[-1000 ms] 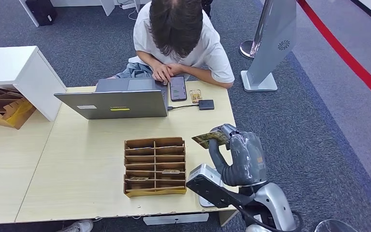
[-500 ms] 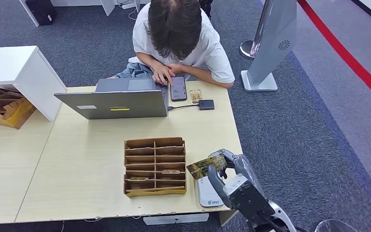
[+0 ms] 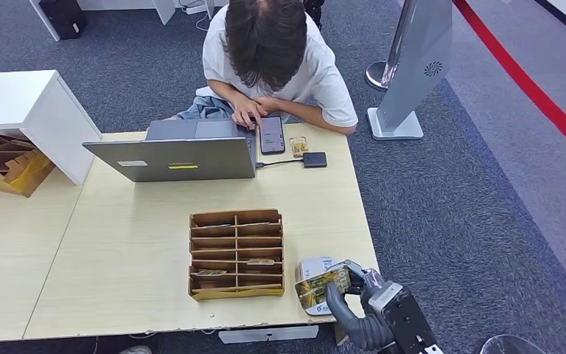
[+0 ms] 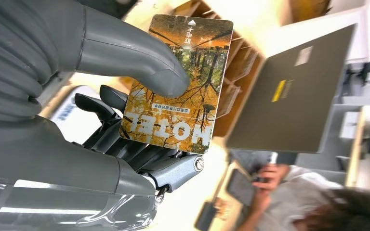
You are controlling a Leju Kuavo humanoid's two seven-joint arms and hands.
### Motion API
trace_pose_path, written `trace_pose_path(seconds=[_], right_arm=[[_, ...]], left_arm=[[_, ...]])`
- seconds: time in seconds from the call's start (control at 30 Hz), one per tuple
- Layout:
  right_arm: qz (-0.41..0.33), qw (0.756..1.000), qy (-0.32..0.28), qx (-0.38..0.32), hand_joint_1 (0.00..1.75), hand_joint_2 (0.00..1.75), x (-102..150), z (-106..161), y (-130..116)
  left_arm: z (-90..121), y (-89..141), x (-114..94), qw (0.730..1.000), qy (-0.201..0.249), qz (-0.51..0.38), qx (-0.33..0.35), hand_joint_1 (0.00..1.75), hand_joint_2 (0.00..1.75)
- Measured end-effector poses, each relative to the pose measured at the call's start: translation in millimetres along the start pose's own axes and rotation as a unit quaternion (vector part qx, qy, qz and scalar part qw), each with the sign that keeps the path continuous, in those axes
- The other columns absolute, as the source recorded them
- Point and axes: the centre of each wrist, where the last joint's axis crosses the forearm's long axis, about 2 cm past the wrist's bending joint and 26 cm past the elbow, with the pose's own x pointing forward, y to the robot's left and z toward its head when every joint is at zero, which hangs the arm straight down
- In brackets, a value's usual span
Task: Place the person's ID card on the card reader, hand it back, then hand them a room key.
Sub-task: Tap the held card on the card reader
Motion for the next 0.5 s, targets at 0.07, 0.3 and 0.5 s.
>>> trace_pose_path(seconds=[0.07,0.3,0.5], right_arm=[[0.001,1.0,0.011,-0.003,1.75,1.75,-3,2,0],[0.012,0.999,0.042,-0.013,1.75,1.75,-10,4,-3],[0.028,0.997,0.067,-0.025,1.75,1.75,-18,5,-5]], left_arm=[[0,0,0,1.0,0.0,-0.002,0.0,0.0,0.0],[0,0,0,1.0,-0.001,-0.01,0.012,0.0,0.0],[1,-3,0,1.0,-0.001,-0.012,0.02,0.0,0.0]])
